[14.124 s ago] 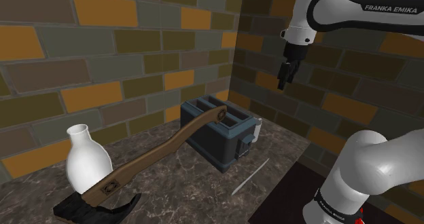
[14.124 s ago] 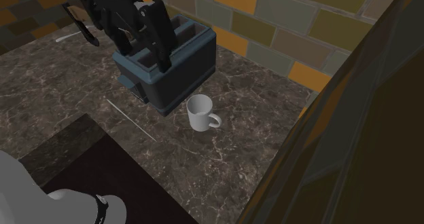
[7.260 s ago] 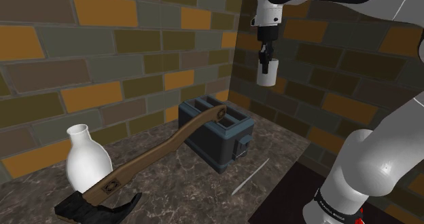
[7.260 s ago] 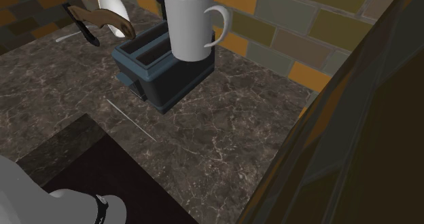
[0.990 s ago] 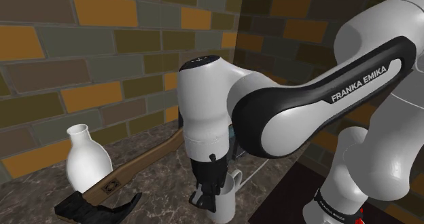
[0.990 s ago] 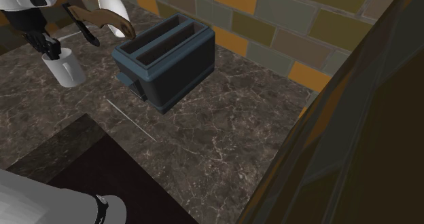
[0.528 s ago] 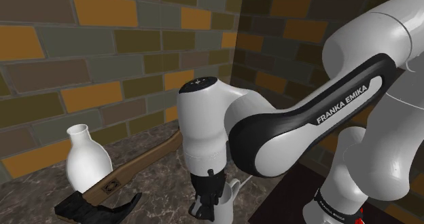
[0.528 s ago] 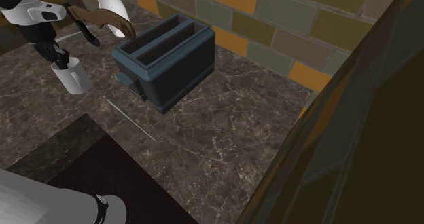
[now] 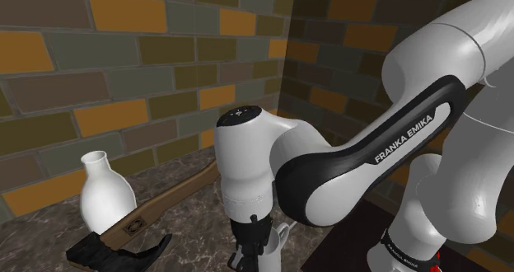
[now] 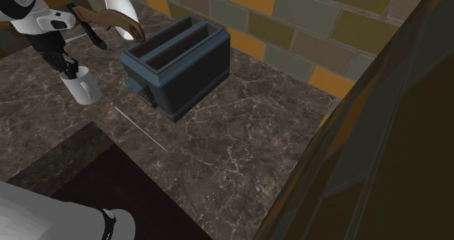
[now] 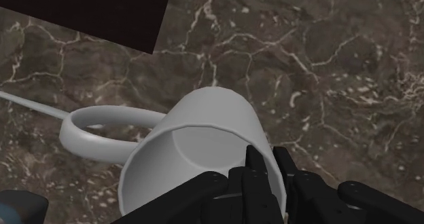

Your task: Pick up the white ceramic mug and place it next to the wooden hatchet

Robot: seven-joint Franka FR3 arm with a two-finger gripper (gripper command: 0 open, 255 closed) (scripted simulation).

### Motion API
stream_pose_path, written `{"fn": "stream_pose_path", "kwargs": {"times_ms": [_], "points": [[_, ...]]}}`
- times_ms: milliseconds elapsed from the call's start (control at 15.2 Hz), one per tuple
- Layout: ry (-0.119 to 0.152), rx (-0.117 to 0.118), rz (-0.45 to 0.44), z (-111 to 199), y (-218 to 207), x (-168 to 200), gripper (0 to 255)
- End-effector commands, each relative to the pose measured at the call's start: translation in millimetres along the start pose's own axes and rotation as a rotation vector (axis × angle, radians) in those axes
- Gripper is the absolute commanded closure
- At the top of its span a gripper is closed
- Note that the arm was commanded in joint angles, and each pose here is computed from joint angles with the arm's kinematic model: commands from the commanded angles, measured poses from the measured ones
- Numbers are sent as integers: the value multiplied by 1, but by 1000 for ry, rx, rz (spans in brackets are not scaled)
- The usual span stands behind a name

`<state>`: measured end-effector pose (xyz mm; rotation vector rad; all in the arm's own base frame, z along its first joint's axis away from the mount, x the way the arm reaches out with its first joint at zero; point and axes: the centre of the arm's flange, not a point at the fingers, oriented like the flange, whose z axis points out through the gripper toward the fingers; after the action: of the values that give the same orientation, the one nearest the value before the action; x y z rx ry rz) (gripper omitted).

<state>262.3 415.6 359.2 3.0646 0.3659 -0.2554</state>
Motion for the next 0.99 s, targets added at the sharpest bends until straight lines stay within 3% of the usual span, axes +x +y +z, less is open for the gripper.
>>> {"fn": "stream_pose_path", "kwargs": {"times_ms": [0, 132, 198, 528, 792, 924], "points": [[0, 0, 0, 0, 0, 0, 255], [0, 0, 0, 0, 0, 0, 255], [0, 0, 0, 0, 0, 0, 0], [0, 0, 0, 0, 0, 0, 0], [0, 0, 0, -50, 0, 0, 0], [0, 0, 0, -50, 0, 0, 0]]}}
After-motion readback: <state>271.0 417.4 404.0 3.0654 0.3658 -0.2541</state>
